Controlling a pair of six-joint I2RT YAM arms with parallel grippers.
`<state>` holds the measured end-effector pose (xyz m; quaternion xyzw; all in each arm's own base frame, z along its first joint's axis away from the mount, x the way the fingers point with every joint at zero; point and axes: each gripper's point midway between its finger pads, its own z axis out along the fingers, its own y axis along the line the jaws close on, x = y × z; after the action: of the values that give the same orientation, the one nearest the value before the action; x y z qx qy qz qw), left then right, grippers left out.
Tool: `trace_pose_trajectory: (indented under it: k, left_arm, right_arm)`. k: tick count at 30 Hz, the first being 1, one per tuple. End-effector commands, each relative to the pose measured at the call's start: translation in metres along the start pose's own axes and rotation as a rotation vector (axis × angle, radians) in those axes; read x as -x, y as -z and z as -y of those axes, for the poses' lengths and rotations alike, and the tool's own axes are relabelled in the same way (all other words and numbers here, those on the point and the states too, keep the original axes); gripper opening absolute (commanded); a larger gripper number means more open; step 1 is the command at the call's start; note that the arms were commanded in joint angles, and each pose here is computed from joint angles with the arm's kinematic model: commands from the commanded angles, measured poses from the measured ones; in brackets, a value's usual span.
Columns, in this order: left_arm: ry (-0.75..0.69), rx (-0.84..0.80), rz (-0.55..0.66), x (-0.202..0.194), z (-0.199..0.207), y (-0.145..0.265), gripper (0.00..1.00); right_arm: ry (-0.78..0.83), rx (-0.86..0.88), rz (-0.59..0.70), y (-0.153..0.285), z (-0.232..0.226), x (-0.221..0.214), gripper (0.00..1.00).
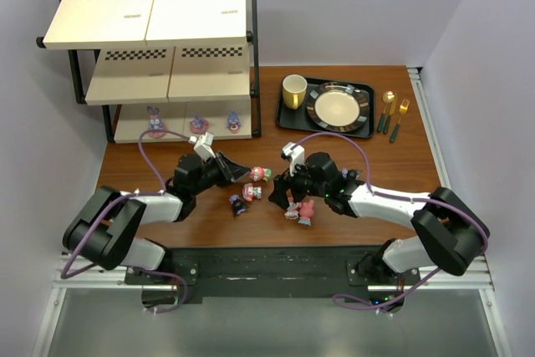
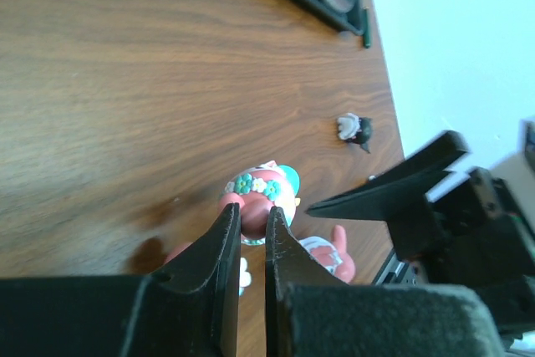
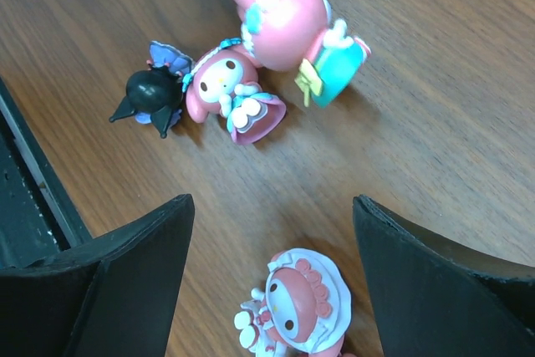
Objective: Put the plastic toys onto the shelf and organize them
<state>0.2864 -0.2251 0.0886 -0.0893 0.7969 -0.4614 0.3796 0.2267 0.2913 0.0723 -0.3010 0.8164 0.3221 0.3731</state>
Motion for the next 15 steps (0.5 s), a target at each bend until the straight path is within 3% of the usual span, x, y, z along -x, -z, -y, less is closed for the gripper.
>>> trace_pose_trajectory:
  k: [1, 6, 10, 12, 15]
  left_arm:
    - [-0.123, -0.063, 0.033, 0.020, 0.026, 0.005, 0.00]
    - [-0.407, -0.028, 0.012, 0.035, 0.038, 0.014, 0.00]
    - [-0.588, -0.022, -0.031, 0.024, 0.067, 0.018, 0.00]
    - [-0.614, 0.002, -0.011, 0.028, 0.077, 0.018, 0.00]
    - [-0.541, 0.008, -0.037, 0.024, 0.081, 0.020, 0.00]
  right_arm:
    - [0.015, 0.040, 0.073, -0.003, -0.008, 0.022, 0.79]
    - [0.036, 0.110, 0.087, 0.009, -0.020, 0.033, 0.80]
    - [0.044, 0.161, 0.092, 0.020, -0.023, 0.041, 0.80]
    - [0.048, 0.164, 0.100, 0.025, -0.024, 0.047, 0.80]
    - [0.030, 0.148, 0.141, 0.027, -0.019, 0.053, 0.80]
